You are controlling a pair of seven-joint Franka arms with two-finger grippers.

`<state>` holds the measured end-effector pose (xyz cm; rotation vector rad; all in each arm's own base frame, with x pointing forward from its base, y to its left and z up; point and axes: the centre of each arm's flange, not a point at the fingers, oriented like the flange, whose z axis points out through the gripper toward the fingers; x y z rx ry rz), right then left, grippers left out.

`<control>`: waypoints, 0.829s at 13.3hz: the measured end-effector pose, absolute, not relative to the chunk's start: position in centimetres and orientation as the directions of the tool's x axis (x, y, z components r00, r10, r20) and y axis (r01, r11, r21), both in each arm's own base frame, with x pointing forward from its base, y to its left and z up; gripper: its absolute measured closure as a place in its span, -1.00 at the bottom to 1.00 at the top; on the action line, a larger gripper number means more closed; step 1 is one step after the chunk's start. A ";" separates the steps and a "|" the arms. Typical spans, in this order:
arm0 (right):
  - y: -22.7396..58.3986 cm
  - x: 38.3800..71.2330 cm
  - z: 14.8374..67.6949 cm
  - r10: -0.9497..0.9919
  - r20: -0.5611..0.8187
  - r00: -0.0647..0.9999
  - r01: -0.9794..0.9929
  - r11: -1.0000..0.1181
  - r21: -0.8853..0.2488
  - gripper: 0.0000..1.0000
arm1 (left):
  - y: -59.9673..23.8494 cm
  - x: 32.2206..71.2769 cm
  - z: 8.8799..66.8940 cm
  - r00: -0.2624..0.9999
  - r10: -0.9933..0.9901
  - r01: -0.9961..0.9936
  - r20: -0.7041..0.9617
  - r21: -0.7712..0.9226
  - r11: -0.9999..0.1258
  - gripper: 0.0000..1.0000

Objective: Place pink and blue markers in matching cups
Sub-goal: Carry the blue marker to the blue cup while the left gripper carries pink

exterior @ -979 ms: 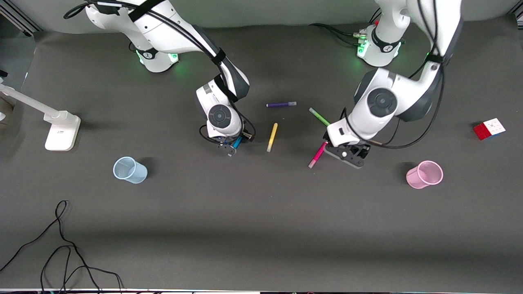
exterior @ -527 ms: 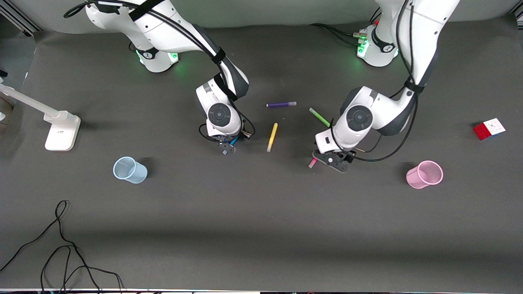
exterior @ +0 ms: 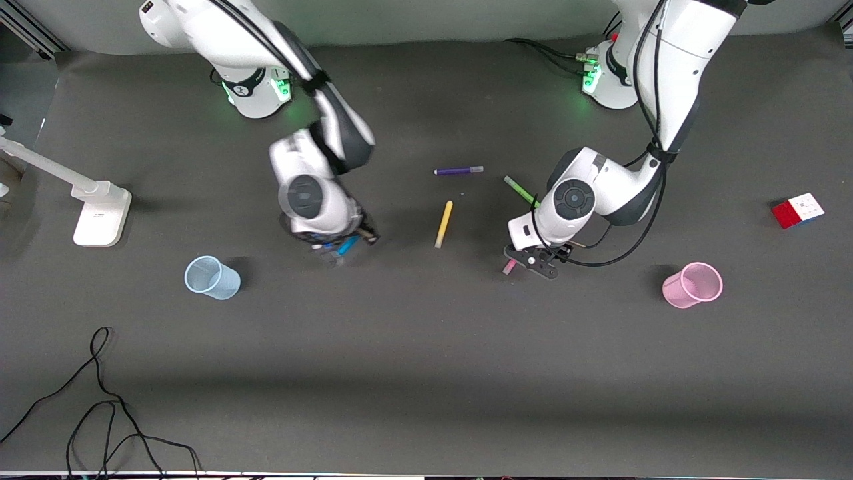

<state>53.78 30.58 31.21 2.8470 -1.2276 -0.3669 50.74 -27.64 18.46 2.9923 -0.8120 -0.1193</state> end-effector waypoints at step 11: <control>0.0 57.4 62.0 -0.612 -0.676 0.410 -0.851 -0.523 -0.043 0.63 | -28.0 50.5 17.4 0.892 -0.448 -0.448 -0.063 0.017 -0.894 -0.12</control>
